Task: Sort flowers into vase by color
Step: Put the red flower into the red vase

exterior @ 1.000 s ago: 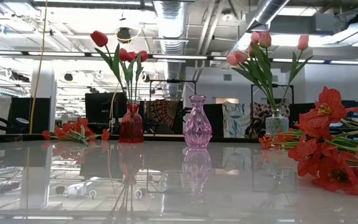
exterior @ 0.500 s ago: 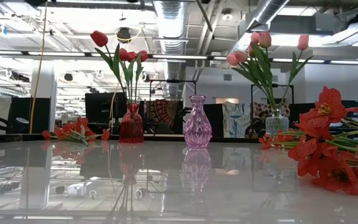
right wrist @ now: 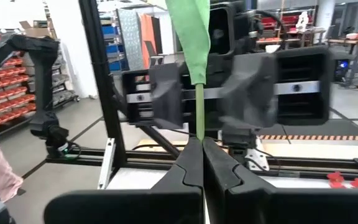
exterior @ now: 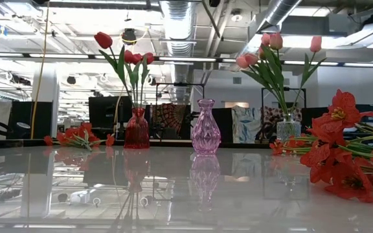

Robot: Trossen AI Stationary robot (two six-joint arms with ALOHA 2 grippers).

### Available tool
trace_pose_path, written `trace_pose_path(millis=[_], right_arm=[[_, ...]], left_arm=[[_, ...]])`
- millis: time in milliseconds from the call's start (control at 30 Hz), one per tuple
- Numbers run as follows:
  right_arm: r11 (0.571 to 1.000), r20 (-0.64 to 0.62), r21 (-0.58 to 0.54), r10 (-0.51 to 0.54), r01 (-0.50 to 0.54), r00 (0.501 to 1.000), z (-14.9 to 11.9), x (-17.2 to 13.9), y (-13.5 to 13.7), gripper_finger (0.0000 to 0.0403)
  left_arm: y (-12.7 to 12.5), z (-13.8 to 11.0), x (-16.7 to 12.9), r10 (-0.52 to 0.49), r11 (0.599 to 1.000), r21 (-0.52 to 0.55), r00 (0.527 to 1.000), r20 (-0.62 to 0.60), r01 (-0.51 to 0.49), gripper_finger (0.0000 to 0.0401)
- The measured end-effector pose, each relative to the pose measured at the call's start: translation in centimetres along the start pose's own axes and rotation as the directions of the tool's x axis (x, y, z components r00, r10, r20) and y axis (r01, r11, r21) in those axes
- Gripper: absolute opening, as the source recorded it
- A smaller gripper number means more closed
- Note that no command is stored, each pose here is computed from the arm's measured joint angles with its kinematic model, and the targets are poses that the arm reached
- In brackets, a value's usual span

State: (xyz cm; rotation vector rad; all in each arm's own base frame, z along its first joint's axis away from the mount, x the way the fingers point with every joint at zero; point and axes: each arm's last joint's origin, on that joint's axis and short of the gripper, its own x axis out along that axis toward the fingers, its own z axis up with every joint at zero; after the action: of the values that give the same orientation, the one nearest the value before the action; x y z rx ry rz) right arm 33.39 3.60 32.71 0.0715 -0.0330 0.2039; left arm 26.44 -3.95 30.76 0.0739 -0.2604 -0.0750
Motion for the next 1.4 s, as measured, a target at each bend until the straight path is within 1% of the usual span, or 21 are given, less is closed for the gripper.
trace_pose_path(millis=[300,433,533,733,1000,1133,1400], right_arm=[[1.0,0.005,0.006,-0.023,0.023,1.0,0.1,-0.1,-0.8,0.002],[1.0,0.012,0.005,-0.027,0.027,1.0,0.2,-0.1,-0.8,0.002],[1.0,0.012,0.005,-0.029,0.029,0.999,0.2,-0.1,-0.8,0.002],[0.999,0.011,0.008,-0.033,0.033,0.999,0.2,-0.1,-0.8,0.0021],[0.999,0.011,0.008,-0.033,0.033,0.999,0.2,-0.1,-0.8,0.0024],[1.0,0.011,0.008,-0.031,0.031,0.999,0.2,-0.1,-0.8,0.0044],[0.999,0.004,0.003,-0.038,0.038,0.999,0.1,-0.1,-1.0,0.0116]], left_arm=[[0.0,0.0,0.0,-0.001,1.0,-0.007,1.0,0.004,0.001,0.0134],[0.1,0.3,0.0,0.013,1.0,-0.011,1.0,0.027,-0.013,0.0121],[0.4,0.4,0.0,0.025,1.0,-0.02,0.999,0.045,-0.024,0.0105],[1.1,0.3,0.0,0.048,0.998,-0.045,0.998,0.042,-0.047,0.0067],[1.0,0.3,0.0,0.032,0.998,-0.047,0.999,0.042,-0.03,0.0033],[1.0,0.3,0.0,0.025,0.999,-0.047,0.999,0.043,-0.023,0.0005],[1.0,0.3,0.0,0.019,0.999,-0.047,0.999,0.043,-0.017,0.0001]])
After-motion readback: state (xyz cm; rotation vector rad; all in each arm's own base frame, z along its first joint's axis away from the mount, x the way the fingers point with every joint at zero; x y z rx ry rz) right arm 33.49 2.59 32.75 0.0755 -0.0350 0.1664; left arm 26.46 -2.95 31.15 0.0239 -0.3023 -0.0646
